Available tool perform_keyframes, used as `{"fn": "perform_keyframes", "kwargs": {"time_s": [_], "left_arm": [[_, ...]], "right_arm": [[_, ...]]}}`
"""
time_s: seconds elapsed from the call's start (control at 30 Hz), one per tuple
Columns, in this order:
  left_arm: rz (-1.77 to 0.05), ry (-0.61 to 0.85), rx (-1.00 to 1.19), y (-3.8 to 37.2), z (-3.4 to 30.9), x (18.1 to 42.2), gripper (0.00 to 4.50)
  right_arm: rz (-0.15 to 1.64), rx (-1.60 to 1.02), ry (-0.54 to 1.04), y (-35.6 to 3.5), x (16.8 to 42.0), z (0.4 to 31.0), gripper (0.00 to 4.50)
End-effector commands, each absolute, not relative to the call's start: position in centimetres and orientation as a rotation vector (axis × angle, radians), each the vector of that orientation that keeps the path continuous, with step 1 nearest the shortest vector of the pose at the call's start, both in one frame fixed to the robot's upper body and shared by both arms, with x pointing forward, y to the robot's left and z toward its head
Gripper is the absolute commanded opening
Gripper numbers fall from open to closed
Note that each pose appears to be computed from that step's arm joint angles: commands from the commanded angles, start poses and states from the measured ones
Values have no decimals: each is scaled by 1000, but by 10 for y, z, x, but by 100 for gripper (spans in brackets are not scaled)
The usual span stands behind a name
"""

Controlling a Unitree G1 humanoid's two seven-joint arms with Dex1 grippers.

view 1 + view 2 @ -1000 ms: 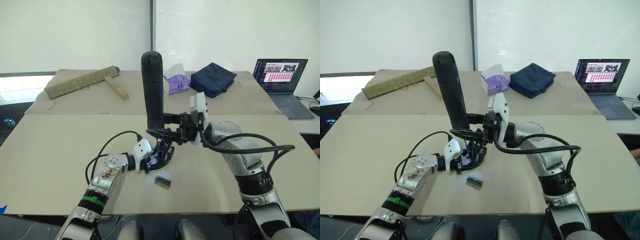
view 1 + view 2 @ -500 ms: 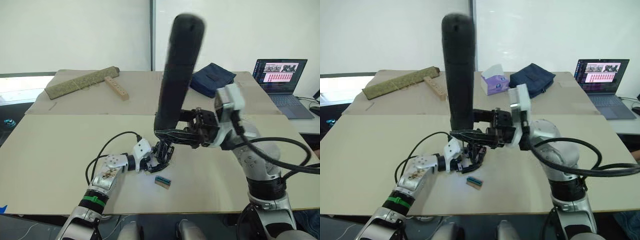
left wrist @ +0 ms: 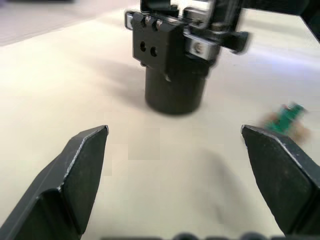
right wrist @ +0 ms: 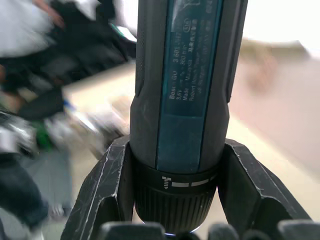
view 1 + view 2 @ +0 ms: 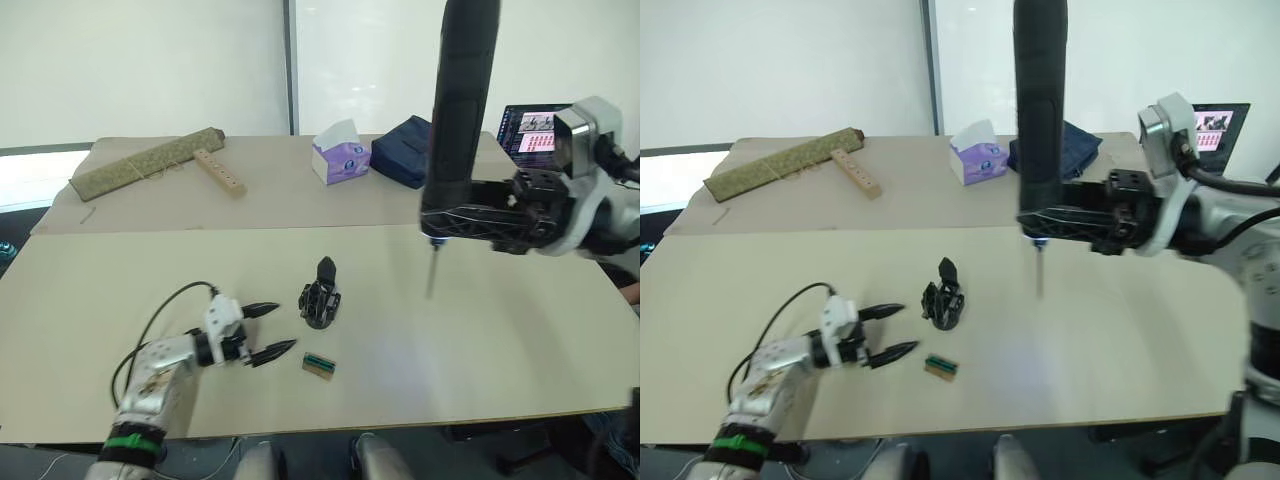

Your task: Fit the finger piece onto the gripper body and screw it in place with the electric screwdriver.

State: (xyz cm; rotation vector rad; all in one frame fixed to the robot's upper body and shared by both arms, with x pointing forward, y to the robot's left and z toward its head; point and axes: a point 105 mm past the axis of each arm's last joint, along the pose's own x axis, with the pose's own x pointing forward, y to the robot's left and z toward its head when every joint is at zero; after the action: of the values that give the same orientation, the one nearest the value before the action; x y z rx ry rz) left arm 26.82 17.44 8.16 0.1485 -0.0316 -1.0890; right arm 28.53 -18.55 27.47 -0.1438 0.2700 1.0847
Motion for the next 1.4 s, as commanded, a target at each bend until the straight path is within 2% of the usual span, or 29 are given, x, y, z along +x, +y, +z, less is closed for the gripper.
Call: {"fn": "perform_keyframes", "kwargs": {"time_s": [0.03,0.2,0.3,0.43,0.67,0.73,0.83,0.87,0.9,1.07,1.13,1.23,1.3,1.37,1.4], "left_arm": [[-1099,-124,150,188,113,258,449],[-1134,-107,60,183,145,243,449],[-1135,-85,84,184,151,240,449],[-1106,-58,129,192,149,238,449],[-1105,-51,162,194,148,238,449],[-1108,-37,151,196,148,237,450],[-1102,-13,142,199,147,235,450],[-1083,-1,140,201,147,236,450],[-1066,80,102,205,140,235,450],[-896,114,227,222,132,246,450],[-826,132,275,234,128,248,450],[-787,130,304,241,128,248,450],[-735,120,361,253,125,251,450],[-686,125,406,261,118,252,450],[-674,125,421,263,114,252,450]], "right_arm": [[893,-351,447,-218,300,253,193],[715,-391,790,-259,318,183,193],[681,-477,878,-272,328,152,193],[637,-517,939,-284,343,131,193],[609,-545,973,-297,355,123,193],[624,-536,963,-298,355,127,295],[622,-530,932,-304,355,139,398],[615,-533,913,-307,355,146,430],[616,-545,889,-311,354,155,441],[663,-665,731,-318,348,196,441],[817,-654,530,-294,343,219,441],[977,-582,262,-263,334,236,441],[1148,-519,-2,-222,313,222,441],[1251,-470,-166,-191,286,200,441],[1300,-461,-197,-181,274,186,441]]}}
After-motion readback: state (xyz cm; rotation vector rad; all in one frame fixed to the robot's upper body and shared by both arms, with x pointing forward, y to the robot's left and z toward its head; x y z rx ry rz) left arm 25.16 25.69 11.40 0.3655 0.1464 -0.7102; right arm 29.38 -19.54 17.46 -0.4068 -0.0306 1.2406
